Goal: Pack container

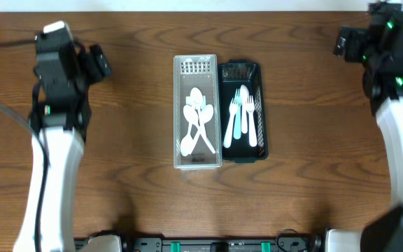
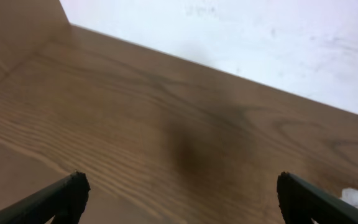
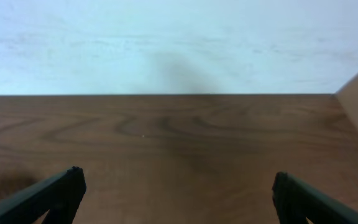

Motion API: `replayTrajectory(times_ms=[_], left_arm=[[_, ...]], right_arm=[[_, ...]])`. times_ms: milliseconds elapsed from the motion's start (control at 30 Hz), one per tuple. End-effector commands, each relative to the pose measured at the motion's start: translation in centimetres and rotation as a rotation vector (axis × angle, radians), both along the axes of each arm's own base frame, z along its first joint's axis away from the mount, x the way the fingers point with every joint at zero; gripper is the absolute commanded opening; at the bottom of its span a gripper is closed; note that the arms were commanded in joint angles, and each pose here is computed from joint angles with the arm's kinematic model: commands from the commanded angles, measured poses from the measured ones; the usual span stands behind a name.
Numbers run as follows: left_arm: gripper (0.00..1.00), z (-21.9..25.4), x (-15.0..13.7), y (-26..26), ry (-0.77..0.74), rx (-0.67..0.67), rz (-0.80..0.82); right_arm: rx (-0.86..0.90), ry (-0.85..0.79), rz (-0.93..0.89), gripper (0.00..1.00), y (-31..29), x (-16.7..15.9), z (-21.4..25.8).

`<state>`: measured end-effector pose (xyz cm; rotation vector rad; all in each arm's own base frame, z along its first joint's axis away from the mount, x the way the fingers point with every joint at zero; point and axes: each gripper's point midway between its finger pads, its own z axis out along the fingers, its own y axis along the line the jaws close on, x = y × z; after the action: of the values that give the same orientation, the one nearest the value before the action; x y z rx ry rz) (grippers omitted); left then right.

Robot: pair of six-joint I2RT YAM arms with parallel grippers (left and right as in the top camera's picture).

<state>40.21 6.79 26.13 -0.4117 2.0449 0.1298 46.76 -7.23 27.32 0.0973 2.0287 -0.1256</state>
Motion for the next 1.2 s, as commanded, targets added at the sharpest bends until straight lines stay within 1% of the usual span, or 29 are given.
replayTrajectory(times_ms=[0,133,267,400,500,667,967,1167], left_arm=[[0.98,0.1,-3.7,-0.5,-0.067,0.019,-0.009],[0.98,-0.7,-8.3,-2.8,-0.183,0.024,-0.066],[0.98,-2.4,-12.4,-4.6,-0.251,0.020,-0.127],[0.98,-2.8,-14.8,-4.8,-0.331,0.020,-0.139],[0.98,-1.5,-15.5,-4.8,-0.393,0.021,-0.138],[0.98,-1.2,-15.7,-4.8,-0.403,0.021,-0.138],[0.98,-1.3,-15.7,-4.8,-0.402,0.021,-0.137],[0.98,-1.8,-15.8,-4.7,-0.379,0.021,-0.138]], right_arm=[[0.026,0.024,-0.013,0.99,0.1,-2.4,-2.5],[0.017,-0.045,-0.014,0.99,0.5,-4.8,-3.8],[0.002,-0.140,-0.013,0.99,1.0,-7.7,-3.6],[-0.009,-0.205,-0.012,0.99,1.5,-10.6,-3.4],[-0.013,-0.224,-0.015,0.99,1.7,-12.3,-3.7],[-0.013,-0.223,-0.015,0.99,2.0,-14.2,-5.3],[-0.013,-0.224,-0.015,0.99,2.1,-14.6,-6.0],[-0.002,-0.156,-0.014,0.99,2.2,-15.0,-7.6]])
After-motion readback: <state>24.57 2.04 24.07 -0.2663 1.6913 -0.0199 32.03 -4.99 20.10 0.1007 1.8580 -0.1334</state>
